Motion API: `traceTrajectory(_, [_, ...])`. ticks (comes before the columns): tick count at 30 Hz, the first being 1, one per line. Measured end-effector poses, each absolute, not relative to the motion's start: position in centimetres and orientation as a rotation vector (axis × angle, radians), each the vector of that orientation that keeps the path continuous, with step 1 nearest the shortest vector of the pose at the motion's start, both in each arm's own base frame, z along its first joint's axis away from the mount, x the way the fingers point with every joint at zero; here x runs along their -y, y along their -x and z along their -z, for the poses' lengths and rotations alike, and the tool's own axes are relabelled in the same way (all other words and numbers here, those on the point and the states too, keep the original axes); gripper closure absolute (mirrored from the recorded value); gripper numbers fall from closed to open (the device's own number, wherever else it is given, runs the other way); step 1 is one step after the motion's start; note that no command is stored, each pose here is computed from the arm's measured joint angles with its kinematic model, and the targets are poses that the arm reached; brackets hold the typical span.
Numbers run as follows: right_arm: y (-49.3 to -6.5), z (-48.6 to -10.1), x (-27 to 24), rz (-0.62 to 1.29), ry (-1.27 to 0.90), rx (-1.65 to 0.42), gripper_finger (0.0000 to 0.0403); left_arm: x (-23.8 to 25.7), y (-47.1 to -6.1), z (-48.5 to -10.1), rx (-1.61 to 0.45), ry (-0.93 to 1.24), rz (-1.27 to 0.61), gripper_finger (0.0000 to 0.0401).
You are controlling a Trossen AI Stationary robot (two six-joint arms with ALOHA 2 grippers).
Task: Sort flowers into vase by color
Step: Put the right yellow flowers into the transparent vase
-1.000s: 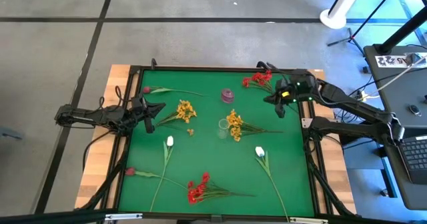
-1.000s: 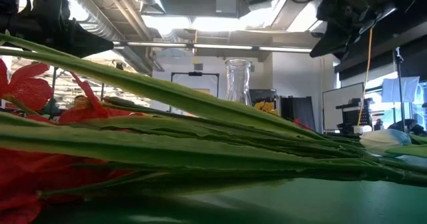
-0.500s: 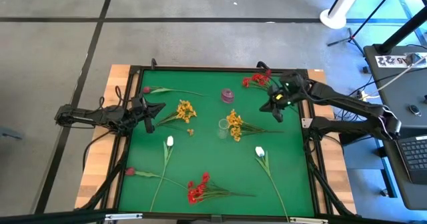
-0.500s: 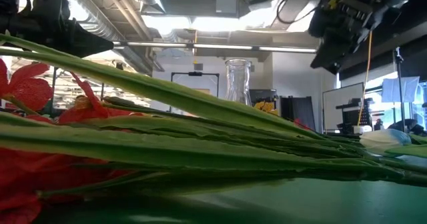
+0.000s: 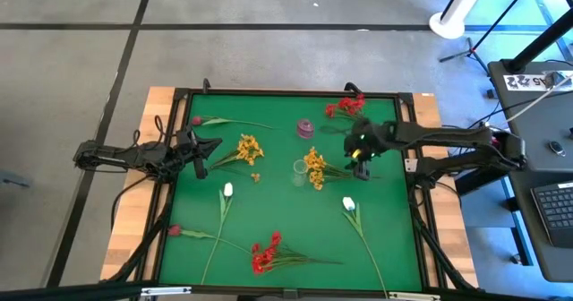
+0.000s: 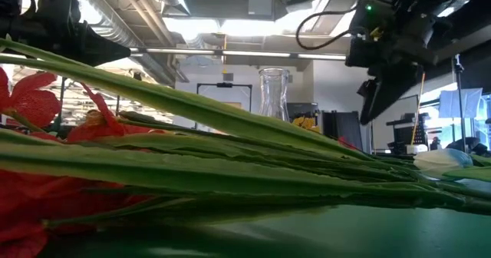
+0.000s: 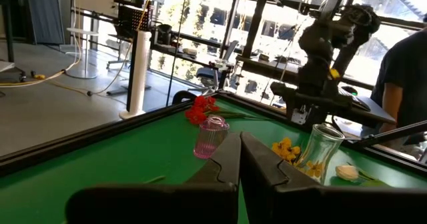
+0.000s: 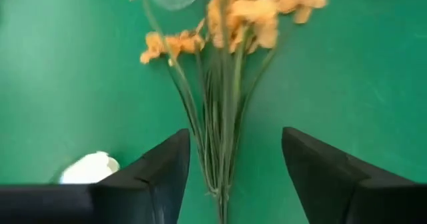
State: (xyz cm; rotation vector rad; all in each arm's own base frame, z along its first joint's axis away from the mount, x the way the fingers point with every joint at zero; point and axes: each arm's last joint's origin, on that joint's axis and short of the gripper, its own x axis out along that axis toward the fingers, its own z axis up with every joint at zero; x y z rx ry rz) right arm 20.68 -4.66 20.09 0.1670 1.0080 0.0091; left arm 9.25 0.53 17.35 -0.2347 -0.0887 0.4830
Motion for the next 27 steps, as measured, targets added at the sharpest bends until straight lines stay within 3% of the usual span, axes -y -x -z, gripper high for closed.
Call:
traceTrajectory(4, [-21.9, -18.8, 2.9, -0.046, -0.099, -1.064, 0.016, -0.5, -9.2, -17.4, 0.089, 0.235, -0.483, 0.0401])
traceTrajectory(9, [-22.7, -16.8, 1.9, 0.049, -0.034, -1.181, 0.0159, -0.5, -9.2, -17.4, 0.089, 0.235, -0.483, 0.0401])
traceTrajectory(22, [-23.8, -13.3, 2.0, 0.091, -0.086, -1.323, 0.0159, -0.5, -9.2, -17.4, 0.089, 0.235, -0.484, 0.0401])
traceTrajectory(27, [-23.8, -13.4, 2.1, 0.114, -0.068, -1.31, 0.0199, -0.5, -9.2, -17.4, 0.089, 0.235, -0.484, 0.0401])
